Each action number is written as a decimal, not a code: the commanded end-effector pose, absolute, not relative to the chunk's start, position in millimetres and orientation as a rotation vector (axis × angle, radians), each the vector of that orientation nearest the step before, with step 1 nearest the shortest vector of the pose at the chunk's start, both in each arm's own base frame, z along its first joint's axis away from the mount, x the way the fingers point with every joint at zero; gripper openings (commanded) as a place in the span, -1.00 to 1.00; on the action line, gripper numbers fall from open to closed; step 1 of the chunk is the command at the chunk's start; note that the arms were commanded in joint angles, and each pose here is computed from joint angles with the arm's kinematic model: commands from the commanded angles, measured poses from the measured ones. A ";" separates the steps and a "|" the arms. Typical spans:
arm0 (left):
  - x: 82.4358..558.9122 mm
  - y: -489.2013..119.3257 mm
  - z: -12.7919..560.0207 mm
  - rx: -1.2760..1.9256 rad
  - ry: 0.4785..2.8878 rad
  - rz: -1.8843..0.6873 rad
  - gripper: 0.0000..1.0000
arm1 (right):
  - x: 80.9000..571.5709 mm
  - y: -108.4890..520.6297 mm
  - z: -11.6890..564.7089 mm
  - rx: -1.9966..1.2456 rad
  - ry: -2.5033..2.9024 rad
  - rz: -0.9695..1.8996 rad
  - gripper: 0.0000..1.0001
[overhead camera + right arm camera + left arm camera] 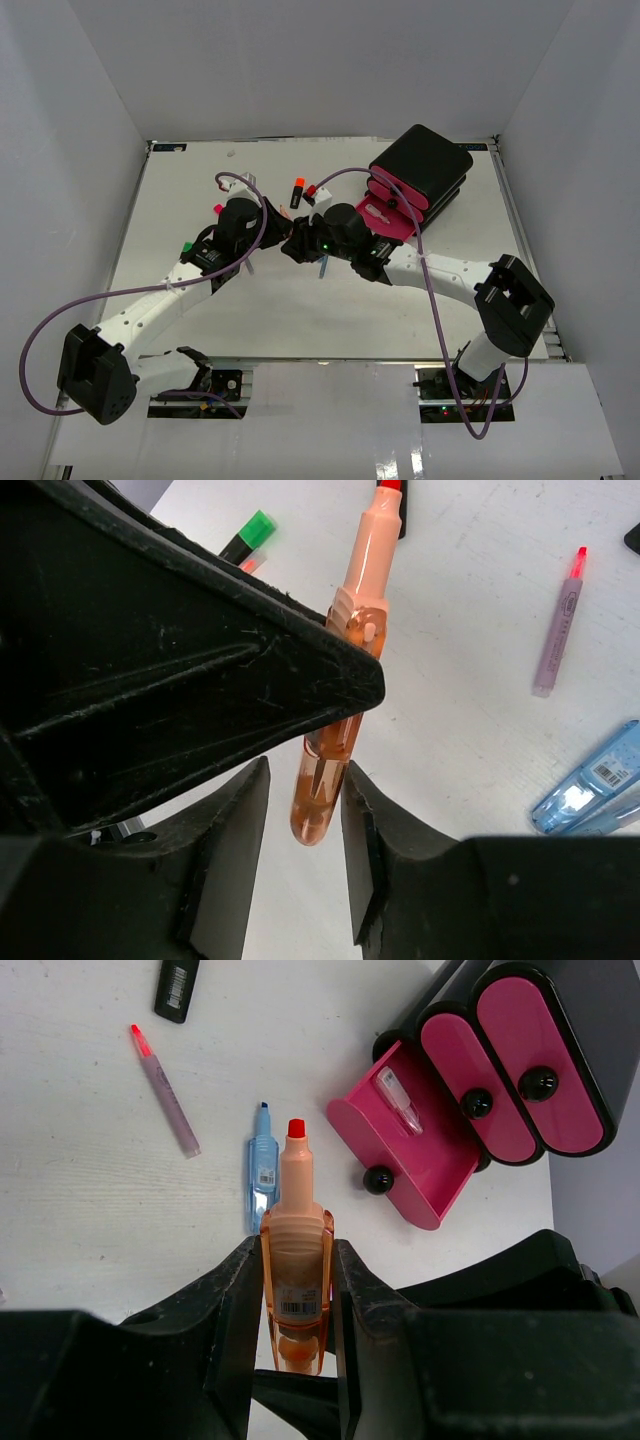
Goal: Sort the stationery into containers
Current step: Pick up the pen from the center of the board.
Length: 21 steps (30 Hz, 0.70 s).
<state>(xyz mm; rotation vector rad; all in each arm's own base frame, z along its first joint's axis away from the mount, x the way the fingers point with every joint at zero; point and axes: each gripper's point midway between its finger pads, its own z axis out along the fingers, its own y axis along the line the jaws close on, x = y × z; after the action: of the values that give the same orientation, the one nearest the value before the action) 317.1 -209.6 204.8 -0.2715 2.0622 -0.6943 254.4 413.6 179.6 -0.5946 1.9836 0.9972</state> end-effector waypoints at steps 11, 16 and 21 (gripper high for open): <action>314.5 -207.9 215.6 -0.261 2.023 -0.713 -0.41 | 260.6 415.0 196.8 -0.564 1.918 0.995 -0.48; 315.4 -205.5 217.3 -0.268 2.015 -0.709 -0.40 | 258.1 411.3 191.8 -0.566 1.931 0.985 -0.64; 316.5 -202.1 217.5 -0.276 2.010 -0.702 -0.39 | 254.6 405.7 186.8 -0.568 1.947 0.979 -0.83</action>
<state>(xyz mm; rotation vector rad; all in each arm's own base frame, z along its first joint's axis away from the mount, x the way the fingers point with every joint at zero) 316.1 -207.9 204.7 -0.2740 2.0589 -0.6941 259.1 407.4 172.9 -0.5616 1.9929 0.9611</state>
